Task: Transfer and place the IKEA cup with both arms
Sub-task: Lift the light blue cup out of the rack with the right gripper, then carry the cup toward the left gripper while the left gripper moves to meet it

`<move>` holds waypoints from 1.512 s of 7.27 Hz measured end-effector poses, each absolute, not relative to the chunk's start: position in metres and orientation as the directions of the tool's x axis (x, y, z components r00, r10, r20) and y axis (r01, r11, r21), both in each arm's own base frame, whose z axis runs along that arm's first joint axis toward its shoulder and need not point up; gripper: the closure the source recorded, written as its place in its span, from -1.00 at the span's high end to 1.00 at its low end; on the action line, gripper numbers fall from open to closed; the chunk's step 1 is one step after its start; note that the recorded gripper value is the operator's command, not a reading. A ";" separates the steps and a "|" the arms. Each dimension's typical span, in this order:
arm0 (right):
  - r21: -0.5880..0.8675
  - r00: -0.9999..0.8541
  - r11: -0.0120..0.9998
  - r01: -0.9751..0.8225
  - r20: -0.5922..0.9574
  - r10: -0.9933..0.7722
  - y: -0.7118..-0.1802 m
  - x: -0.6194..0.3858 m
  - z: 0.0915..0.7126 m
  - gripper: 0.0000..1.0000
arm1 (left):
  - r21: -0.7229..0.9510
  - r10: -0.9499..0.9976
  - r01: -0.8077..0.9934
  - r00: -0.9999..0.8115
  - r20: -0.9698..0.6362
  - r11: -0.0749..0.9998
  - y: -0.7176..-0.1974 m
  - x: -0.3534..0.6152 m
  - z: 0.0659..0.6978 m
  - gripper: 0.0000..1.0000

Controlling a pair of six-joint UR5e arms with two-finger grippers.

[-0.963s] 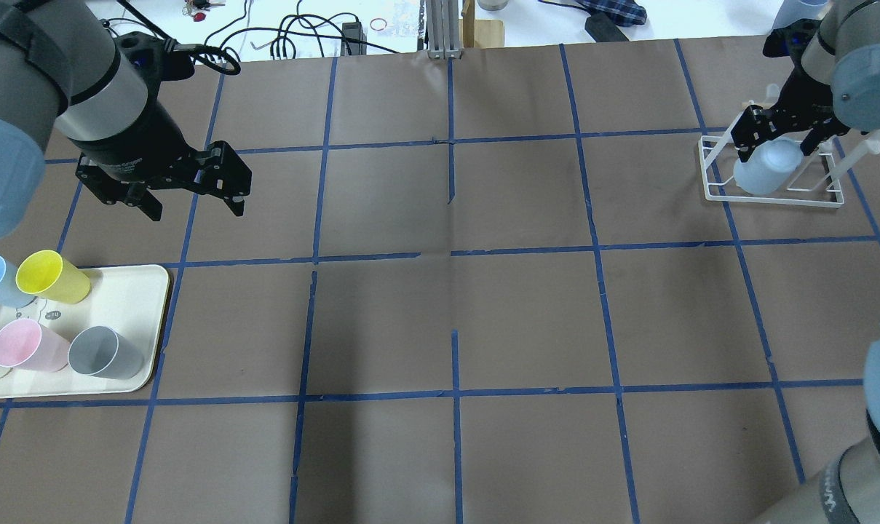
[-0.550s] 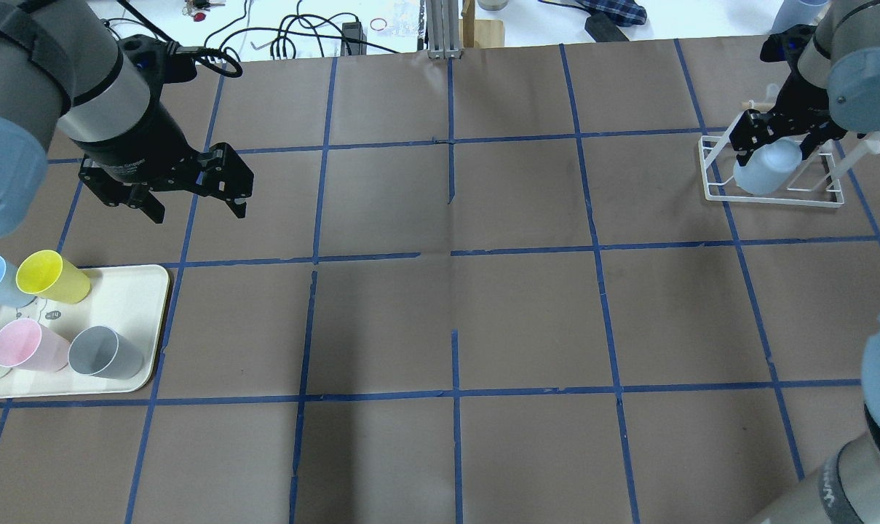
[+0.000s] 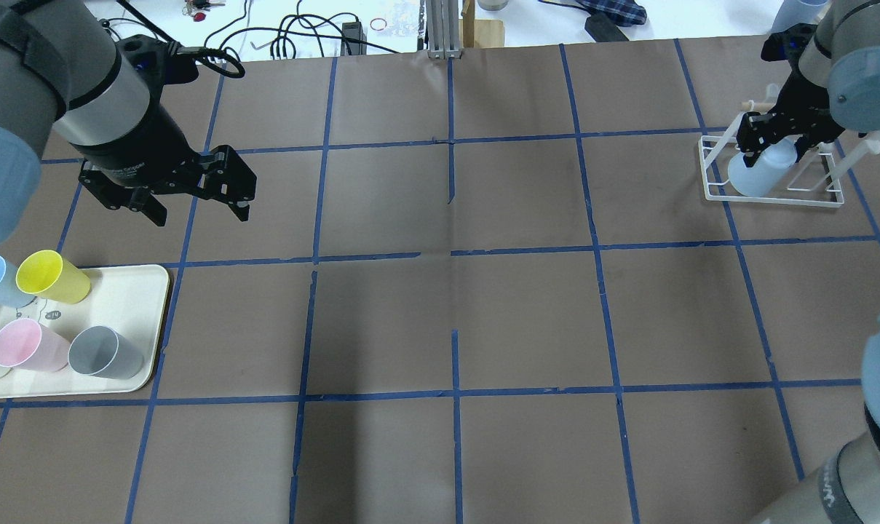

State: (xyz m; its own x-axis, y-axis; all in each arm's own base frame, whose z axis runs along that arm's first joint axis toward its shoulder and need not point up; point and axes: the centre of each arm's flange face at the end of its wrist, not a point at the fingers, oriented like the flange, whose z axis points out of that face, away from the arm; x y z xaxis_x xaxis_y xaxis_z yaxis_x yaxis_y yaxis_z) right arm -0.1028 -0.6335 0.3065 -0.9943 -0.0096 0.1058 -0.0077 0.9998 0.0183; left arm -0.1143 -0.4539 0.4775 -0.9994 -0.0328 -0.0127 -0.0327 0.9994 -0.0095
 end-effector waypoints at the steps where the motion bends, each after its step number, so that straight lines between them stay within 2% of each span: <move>1: 0.013 -0.994 1.000 -0.008 0.108 -0.009 -0.633 -0.103 0.312 -0.19 | -0.010 -0.033 -0.033 -0.999 -0.012 0.999 -0.450 -0.116 0.479 1.00; 3: -0.004 -0.994 1.000 -0.010 0.113 -0.009 -0.626 -0.100 0.340 -0.18 | -0.008 -0.034 -0.034 -0.999 -0.010 0.999 -0.449 -0.117 0.478 1.00; 6: 0.001 -0.996 1.000 -0.015 0.092 -0.015 -0.580 -0.078 0.419 -0.18 | -0.013 -0.023 -0.023 -1.000 0.007 1.000 -0.451 -0.118 0.478 1.00; 7: 0.010 -0.999 1.000 -0.018 0.033 -0.019 -0.563 -0.065 0.436 -0.18 | -0.011 -0.020 -0.021 -1.000 0.020 1.000 -0.452 -0.118 0.476 1.00; 9: 0.043 -0.981 0.999 -0.014 -0.193 -0.006 -0.543 -0.035 0.446 -0.24 | -0.033 -0.018 -0.022 -0.994 0.108 0.999 -0.455 -0.119 0.484 1.00; 11: 0.119 -0.910 0.993 -0.007 -0.412 0.043 -0.527 -0.005 0.445 -0.42 | -0.052 -0.037 -0.050 -0.972 0.233 0.997 -0.458 -0.115 0.493 1.00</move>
State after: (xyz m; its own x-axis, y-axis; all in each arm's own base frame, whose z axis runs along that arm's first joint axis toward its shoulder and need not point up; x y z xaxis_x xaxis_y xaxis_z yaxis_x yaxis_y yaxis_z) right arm -0.0047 -0.5274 0.4449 -0.9101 0.0431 -0.4122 -0.0068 0.9929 0.1190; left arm -0.1151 -0.4582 0.4927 -0.9717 -0.0366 0.2333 -0.0501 0.9974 -0.0520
